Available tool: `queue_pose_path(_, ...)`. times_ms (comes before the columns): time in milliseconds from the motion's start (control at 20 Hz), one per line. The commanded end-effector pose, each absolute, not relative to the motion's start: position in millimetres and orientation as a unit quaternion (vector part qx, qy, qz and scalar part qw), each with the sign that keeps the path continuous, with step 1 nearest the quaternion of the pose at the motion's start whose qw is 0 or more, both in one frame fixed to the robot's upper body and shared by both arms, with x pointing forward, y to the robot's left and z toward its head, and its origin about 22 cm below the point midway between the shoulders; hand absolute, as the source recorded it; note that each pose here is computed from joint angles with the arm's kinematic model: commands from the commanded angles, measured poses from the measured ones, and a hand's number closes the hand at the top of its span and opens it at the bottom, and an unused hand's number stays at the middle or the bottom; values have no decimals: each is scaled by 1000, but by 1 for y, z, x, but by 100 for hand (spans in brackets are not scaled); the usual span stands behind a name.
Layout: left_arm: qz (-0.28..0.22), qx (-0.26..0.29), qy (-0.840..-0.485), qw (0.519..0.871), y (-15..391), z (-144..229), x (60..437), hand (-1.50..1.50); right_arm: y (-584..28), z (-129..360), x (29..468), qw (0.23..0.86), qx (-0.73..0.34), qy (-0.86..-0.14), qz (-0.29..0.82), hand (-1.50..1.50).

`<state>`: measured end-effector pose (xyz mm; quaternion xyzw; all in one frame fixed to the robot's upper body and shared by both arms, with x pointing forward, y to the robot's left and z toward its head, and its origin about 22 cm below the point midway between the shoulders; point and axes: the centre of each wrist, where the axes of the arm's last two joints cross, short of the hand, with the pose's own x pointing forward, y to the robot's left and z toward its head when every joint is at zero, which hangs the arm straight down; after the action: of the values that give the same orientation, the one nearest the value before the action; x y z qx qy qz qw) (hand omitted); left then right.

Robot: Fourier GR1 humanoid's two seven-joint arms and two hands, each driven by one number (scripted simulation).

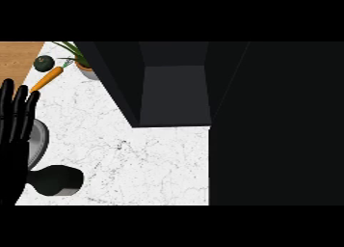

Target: Pick up the wine, place it into the cabinet and close the cabinet

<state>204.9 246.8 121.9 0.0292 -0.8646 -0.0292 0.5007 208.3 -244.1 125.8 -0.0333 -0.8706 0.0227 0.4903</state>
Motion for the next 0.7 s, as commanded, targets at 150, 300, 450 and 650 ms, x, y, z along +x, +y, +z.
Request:
queue_pose_path(150, -143, -138, -871, 449, 268, 124, 185, -150, -249, 125, 189, 503, -35, -863, 38, -150)
queue_pose_path(300, -133, -291, -802, 504, 243, 99, 172, -150, -226, 119, 187, 534, 71, -838, 87, -150)
queue_pose_path(450, -152, -336, -783, 501, 268, 106, 155, -150, -229, 124, 171, 545, 87, -828, 100, -150)
queue_pose_path(650, -163, -362, -765, 507, 292, 124, 128, -150, -231, 142, 154, 540, 103, -830, 99, -150)
